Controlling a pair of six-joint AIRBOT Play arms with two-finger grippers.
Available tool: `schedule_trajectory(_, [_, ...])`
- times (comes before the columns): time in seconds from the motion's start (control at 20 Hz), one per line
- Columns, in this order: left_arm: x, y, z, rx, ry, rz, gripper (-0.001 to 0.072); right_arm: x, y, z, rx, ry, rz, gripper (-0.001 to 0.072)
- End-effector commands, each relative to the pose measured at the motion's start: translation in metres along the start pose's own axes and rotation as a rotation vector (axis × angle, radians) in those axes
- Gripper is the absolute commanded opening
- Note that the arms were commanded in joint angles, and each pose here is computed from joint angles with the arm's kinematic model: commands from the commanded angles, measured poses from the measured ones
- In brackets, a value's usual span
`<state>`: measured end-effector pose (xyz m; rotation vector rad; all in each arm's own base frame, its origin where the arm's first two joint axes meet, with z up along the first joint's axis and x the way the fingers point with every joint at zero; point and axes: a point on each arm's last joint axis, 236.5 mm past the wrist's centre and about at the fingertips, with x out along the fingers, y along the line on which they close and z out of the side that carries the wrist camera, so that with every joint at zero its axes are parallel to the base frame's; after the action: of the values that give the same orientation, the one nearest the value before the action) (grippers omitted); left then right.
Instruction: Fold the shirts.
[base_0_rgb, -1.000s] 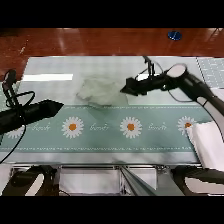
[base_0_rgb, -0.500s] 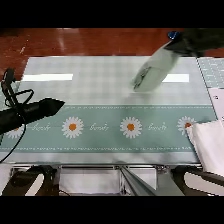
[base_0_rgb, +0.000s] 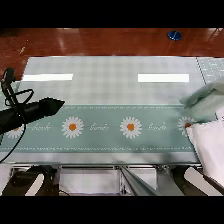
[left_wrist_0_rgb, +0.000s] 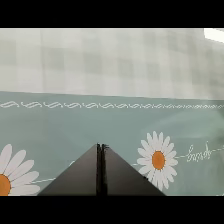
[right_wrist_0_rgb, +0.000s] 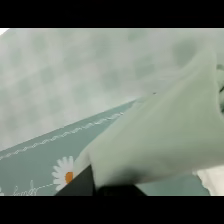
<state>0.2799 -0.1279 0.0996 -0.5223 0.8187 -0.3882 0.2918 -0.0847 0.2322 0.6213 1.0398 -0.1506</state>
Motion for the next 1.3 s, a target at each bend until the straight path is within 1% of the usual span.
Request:
schedule_trajectory(0.0, [0.000, 0.000, 0.002, 0.002, -0.007, 0.001, 0.0018, -0.031, -0.083, -0.042, 0.195, -0.013, -0.282, 0.0019])
schedule_trajectory(0.1, [0.000, 0.001, 0.005, 0.002, -0.022, 0.002, 0.0018, -0.050, -0.133, -0.072, 0.298, -0.019, -0.483, 0.0020])
schedule_trajectory(0.15, [0.000, 0.001, 0.007, 0.002, -0.029, 0.002, 0.0018, -0.058, -0.156, -0.091, 0.315, 0.004, -0.581, 0.0020])
schedule_trajectory(0.2, [0.000, 0.001, 0.010, 0.002, -0.042, 0.003, 0.0018, -0.063, -0.174, -0.109, 0.349, 0.030, -0.650, 0.0021])
schedule_trajectory(0.35, [0.000, 0.001, 0.018, 0.002, -0.074, 0.006, 0.0018, -0.042, -0.199, -0.168, 0.502, 0.138, -0.685, 0.0021])
schedule_trajectory(0.4, [0.000, 0.001, 0.017, 0.002, -0.074, 0.006, 0.0018, -0.036, -0.211, -0.192, 0.569, 0.193, -0.732, 0.0023])
schedule_trajectory(0.45, [0.000, 0.001, 0.017, 0.002, -0.073, 0.005, 0.0018, -0.035, -0.224, -0.214, 0.628, 0.246, -0.803, 0.0102])
schedule_trajectory(0.5, [0.000, 0.001, 0.017, 0.003, -0.073, 0.005, 0.0018, -0.029, -0.231, -0.231, 0.659, 0.299, -0.834, 0.0309])
schedule_trajectory(0.55, [0.000, 0.002, 0.018, 0.016, -0.074, 0.007, 0.0018, -0.017, -0.233, -0.235, 0.646, 0.322, -0.817, 0.0422])
schedule_trajectory(0.6, [0.001, 0.003, 0.018, 0.040, -0.072, 0.009, 0.0017, -0.007, -0.236, -0.231, 0.621, 0.310, -0.792, 0.0418])
schedule_trajectory(0.7, [0.010, 0.009, 0.015, 0.036, -0.044, 0.022, 0.0018, -0.002, -0.246, -0.211, 0.568, 0.222, -0.792, 0.0417])
schedule_trajectory(0.75, [0.017, 0.015, 0.015, 0.022, -0.034, 0.033, 0.0018, 0.001, -0.250, -0.193, 0.541, 0.148, -0.779, 0.0410])
schedule_trajectory(0.8, [0.024, 0.021, 0.020, 0.017, -0.041, 0.046, 0.0018, 0.006, -0.248, -0.164, 0.506, 0.034, -0.731, 0.0394])
schedule_trajectory(0.85, [0.028, 0.023, 0.030, 0.038, -0.046, 0.054, 0.0017, 0.011, -0.237, -0.127, 0.453, -0.096, -0.646, 0.0289])
schedule_trajectory(0.9, [0.028, 0.016, 0.043, 0.057, -0.037, 0.046, 0.0017, 0.015, -0.213, -0.082, 0.372, -0.223, -0.511, 0.0058])
schedule_trajectory(0.95, [0.024, 0.003, 0.062, 0.097, -0.037, 0.028, 0.0017, 0.016, -0.183, -0.038, 0.301, -0.335, -0.360, 0.0020])
schedule_trajectory(1.0, [0.019, -0.017, 0.089, 0.165, -0.059, 0.004, 0.0017, 0.016, -0.144, 0.004, 0.255, -0.428, -0.191, 0.0020])
schedule_trajectory(1.05, [0.014, -0.039, 0.120, 0.225, -0.098, -0.021, 0.0016, 0.018, -0.098, 0.036, 0.188, -0.463, -0.034, 0.0020])
schedule_trajectory(1.1, [0.011, -0.060, 0.145, 0.262, -0.125, -0.048, 0.0016, 0.025, -0.051, 0.055, 0.102, -0.450, 0.086, 0.0020])
schedule_trajectory(1.15, [0.011, -0.078, 0.164, 0.292, -0.124, -0.069, 0.0016, 0.041, -0.004, 0.060, -0.001, -0.398, 0.167, 0.0020])
schedule_trajectory(1.25, [0.027, -0.102, 0.169, 0.287, -0.026, -0.093, 0.0016, 0.095, 0.085, 0.028, -0.258, -0.218, 0.244, 0.0020])
